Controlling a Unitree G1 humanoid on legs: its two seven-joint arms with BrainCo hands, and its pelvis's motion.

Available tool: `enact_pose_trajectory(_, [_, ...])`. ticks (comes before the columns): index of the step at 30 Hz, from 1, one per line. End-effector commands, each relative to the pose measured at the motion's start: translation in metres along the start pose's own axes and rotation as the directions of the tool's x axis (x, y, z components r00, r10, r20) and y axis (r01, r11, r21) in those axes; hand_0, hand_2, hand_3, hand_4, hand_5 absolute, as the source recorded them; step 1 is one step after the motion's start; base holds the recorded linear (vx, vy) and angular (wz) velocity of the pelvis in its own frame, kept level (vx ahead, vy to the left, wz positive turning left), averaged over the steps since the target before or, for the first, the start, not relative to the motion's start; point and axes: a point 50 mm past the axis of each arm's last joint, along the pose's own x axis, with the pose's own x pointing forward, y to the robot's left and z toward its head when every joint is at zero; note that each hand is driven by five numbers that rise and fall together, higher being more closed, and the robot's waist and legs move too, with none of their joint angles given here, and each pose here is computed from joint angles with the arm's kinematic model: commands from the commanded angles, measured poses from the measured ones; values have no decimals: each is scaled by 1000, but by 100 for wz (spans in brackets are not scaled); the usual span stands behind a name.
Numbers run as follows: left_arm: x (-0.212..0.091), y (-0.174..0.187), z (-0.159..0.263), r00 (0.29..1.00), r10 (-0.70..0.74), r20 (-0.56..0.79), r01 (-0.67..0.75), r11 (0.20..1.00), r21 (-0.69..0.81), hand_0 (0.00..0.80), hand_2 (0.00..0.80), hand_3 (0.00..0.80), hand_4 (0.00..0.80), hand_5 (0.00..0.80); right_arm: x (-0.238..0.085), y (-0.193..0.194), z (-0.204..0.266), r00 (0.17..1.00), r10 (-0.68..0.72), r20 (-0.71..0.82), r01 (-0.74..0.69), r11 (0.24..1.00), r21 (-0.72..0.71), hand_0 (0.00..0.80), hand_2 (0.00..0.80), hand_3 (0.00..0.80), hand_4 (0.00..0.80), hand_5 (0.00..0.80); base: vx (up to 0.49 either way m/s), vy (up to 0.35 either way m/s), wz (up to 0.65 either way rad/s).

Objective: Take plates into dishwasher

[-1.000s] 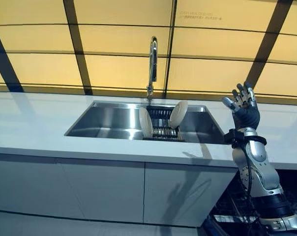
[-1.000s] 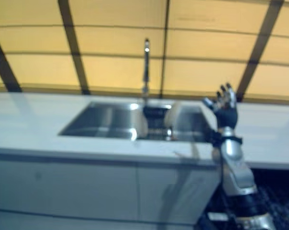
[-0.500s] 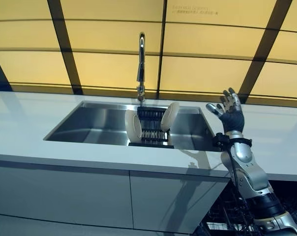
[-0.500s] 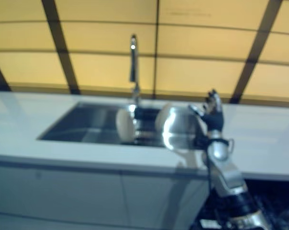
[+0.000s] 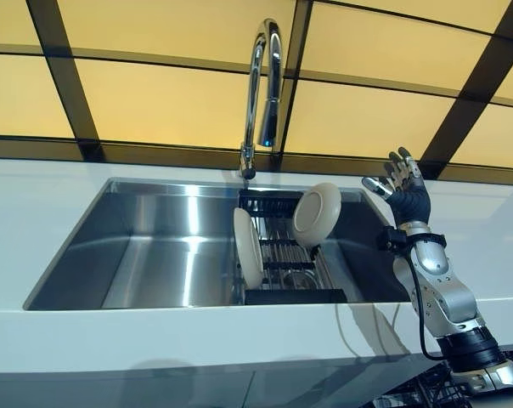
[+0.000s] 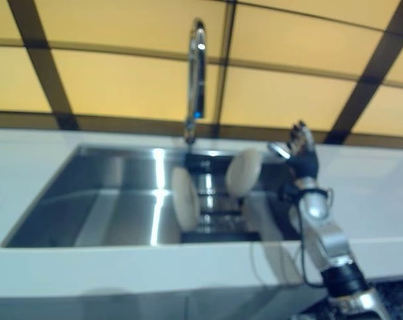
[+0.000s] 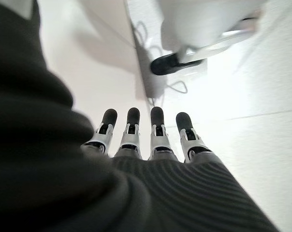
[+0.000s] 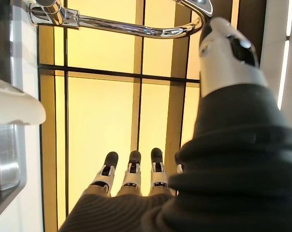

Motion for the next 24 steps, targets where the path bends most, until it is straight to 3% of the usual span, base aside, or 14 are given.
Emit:
enact_pose_trajectory(1, [-5, 7, -22, 996, 33, -80, -32, 999, 13, 0, 0, 0, 0, 0, 8, -11, 25, 995, -34, 95, 32, 999, 17, 0, 0, 0, 0, 0, 91, 67, -16])
enact_pose_trajectory(9, [-3, 16, -11, 996, 72, -50, -73, 997, -12, 0, 0, 0, 0, 0, 13, -11, 32, 992, -26, 122, 20, 999, 48, 0, 0, 0, 0, 0, 37, -28, -1])
enact_pose_trajectory(14, [-2, 9, -10, 997, 56, -57, -56, 998, -11, 0, 0, 0, 0, 0, 9, -10, 22, 997, -22, 77, 20, 1000, 22, 0, 0, 0, 0, 0, 96, -92, 48])
enact_pose_trajectory(24, [-3, 1, -18, 996, 27, -86, -28, 1000, -7, 0, 0, 0, 0, 0, 9, -4, 5, 1000, 11, -23, -11, 1000, 27, 0, 0, 0, 0, 0, 83, -141, 4])
